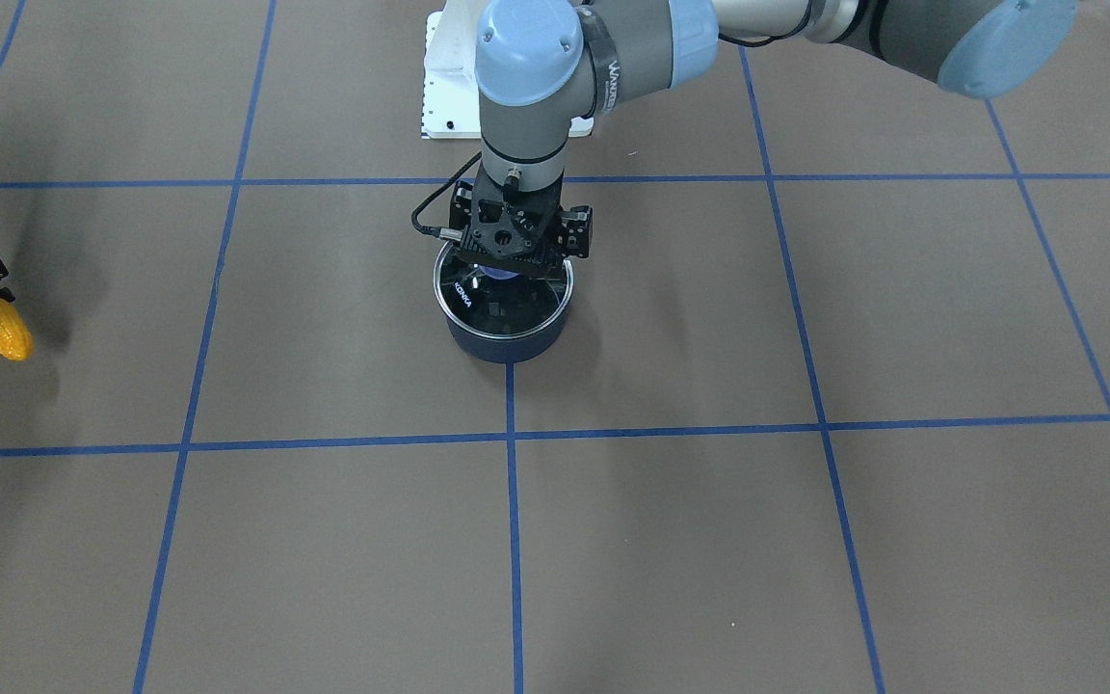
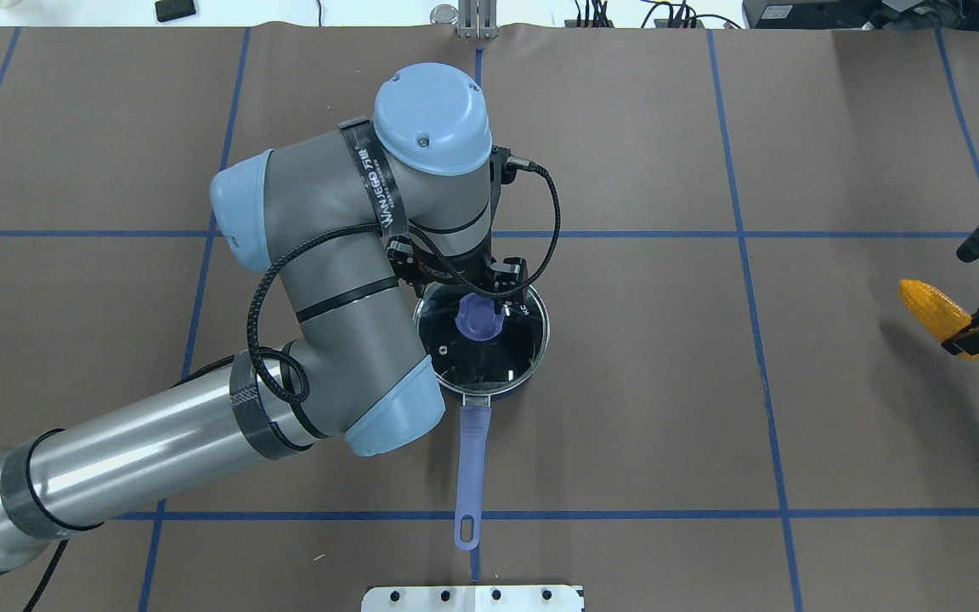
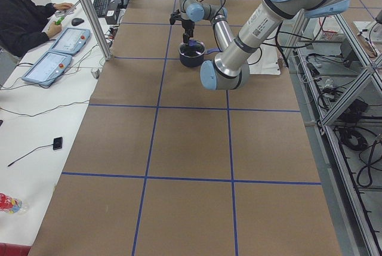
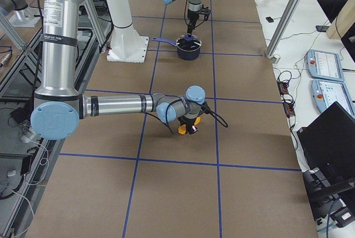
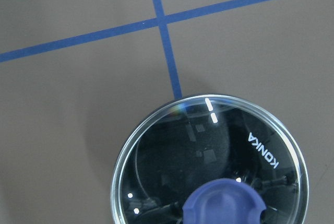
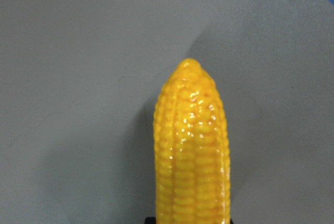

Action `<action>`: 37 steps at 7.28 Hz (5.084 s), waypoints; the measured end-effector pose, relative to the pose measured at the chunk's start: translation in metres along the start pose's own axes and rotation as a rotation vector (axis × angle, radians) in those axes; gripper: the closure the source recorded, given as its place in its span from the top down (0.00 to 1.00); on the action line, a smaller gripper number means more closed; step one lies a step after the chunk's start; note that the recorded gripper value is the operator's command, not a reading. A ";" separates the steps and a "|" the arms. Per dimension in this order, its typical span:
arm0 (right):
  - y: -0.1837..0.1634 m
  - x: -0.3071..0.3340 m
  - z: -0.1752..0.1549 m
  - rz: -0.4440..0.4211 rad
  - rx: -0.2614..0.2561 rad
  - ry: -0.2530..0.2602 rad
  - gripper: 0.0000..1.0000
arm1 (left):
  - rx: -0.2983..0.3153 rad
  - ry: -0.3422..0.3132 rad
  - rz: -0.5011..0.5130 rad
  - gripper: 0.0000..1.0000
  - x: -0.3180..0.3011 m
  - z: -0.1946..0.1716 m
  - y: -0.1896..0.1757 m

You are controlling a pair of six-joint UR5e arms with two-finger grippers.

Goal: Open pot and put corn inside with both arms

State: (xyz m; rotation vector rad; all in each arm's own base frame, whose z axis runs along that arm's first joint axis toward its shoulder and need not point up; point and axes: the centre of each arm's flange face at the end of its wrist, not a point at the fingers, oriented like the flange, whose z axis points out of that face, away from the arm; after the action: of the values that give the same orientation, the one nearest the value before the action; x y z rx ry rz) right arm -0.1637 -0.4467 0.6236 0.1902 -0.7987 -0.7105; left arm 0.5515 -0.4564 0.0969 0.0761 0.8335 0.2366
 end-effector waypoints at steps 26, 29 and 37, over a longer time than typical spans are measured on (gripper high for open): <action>-0.209 -0.195 -0.084 0.141 0.096 -0.158 0.39 | 0.036 0.016 -0.012 0.48 -0.097 -0.034 -0.036; -0.271 -0.302 -0.091 0.226 0.117 -0.198 0.39 | 0.034 -0.007 0.034 0.49 -0.192 -0.049 -0.038; -0.357 -0.472 -0.078 0.185 0.124 -0.103 0.87 | -0.044 -0.086 0.201 0.51 -0.407 -0.034 -0.013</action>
State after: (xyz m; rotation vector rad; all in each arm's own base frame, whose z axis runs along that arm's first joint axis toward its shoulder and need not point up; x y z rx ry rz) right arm -0.5179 -0.4188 0.1436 0.1895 -0.9469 -0.4996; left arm 0.2650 -0.5661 0.3665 0.1282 0.7347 0.4374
